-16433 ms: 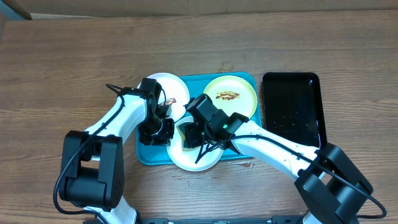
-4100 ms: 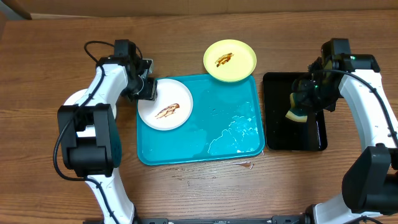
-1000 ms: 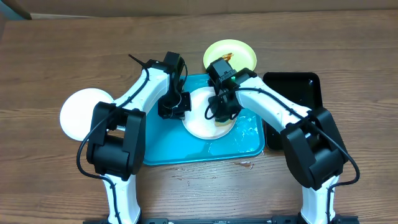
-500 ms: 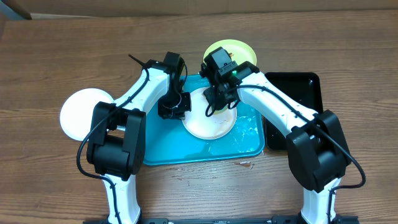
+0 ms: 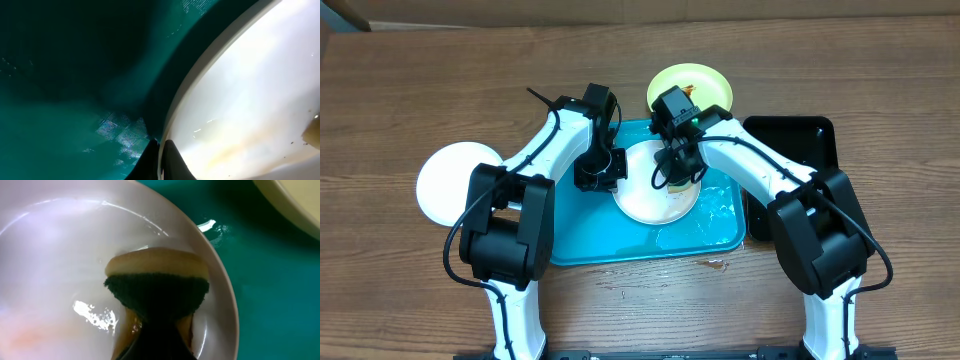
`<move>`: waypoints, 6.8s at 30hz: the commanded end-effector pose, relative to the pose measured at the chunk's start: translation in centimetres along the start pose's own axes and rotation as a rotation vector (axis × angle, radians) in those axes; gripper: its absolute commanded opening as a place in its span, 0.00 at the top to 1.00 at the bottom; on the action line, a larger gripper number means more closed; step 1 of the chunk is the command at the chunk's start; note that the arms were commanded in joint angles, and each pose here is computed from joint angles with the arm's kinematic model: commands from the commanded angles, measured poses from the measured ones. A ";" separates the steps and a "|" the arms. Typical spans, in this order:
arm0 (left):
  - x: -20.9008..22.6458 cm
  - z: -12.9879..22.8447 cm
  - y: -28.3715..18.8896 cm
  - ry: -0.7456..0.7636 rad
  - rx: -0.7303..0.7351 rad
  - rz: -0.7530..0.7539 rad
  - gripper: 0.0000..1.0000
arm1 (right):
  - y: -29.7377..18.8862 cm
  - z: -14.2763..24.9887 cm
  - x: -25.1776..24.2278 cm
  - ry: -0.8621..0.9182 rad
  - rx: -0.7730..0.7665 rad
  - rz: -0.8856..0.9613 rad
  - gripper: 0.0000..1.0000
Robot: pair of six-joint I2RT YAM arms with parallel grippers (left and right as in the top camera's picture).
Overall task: Clean dirty plates on tray and stack at the side
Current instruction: 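Scrub the white plate with the right-held sponge while the left gripper holds it, then move the sponge back over the black tray with the right gripper, then lift the white plate with the left gripper and carry it left of the tray, then lower the white plate onto the other white plate and release it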
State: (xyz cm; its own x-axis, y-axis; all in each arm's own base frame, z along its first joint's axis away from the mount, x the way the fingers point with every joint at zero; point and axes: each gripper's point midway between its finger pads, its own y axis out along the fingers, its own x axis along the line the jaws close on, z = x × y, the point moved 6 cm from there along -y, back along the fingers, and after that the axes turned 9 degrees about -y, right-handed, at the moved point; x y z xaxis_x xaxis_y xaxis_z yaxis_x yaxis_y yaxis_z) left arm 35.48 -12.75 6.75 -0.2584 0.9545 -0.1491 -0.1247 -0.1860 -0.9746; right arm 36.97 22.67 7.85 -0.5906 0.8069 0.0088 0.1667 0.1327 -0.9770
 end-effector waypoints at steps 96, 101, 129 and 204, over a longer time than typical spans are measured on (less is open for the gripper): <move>0.7 2.8 -17.2 0.085 -0.838 -0.610 0.96 | -5.4 14.8 -15.8 0.748 0.017 -0.021 0.96; -0.6 3.7 -17.8 0.125 -0.916 -0.683 0.96 | -3.6 16.2 -15.4 0.841 0.032 0.003 0.96; -2.2 5.6 -19.5 0.187 -1.072 -0.863 0.96 | -8.8 13.3 -16.3 0.763 -0.017 -0.006 0.96; 24.5 -2.3 -17.3 -0.596 -0.456 -0.100 0.56 | -14.2 13.9 -15.1 0.666 -0.137 0.048 0.96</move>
State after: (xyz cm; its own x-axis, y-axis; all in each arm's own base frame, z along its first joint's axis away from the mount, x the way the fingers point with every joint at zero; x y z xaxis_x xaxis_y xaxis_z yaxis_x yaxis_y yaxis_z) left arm 31.43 17.55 19.28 -0.8307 0.5402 0.1350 0.0706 0.3426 -0.9368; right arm 32.26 0.74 18.05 0.0277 0.9885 0.1484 0.2824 0.1347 -0.9498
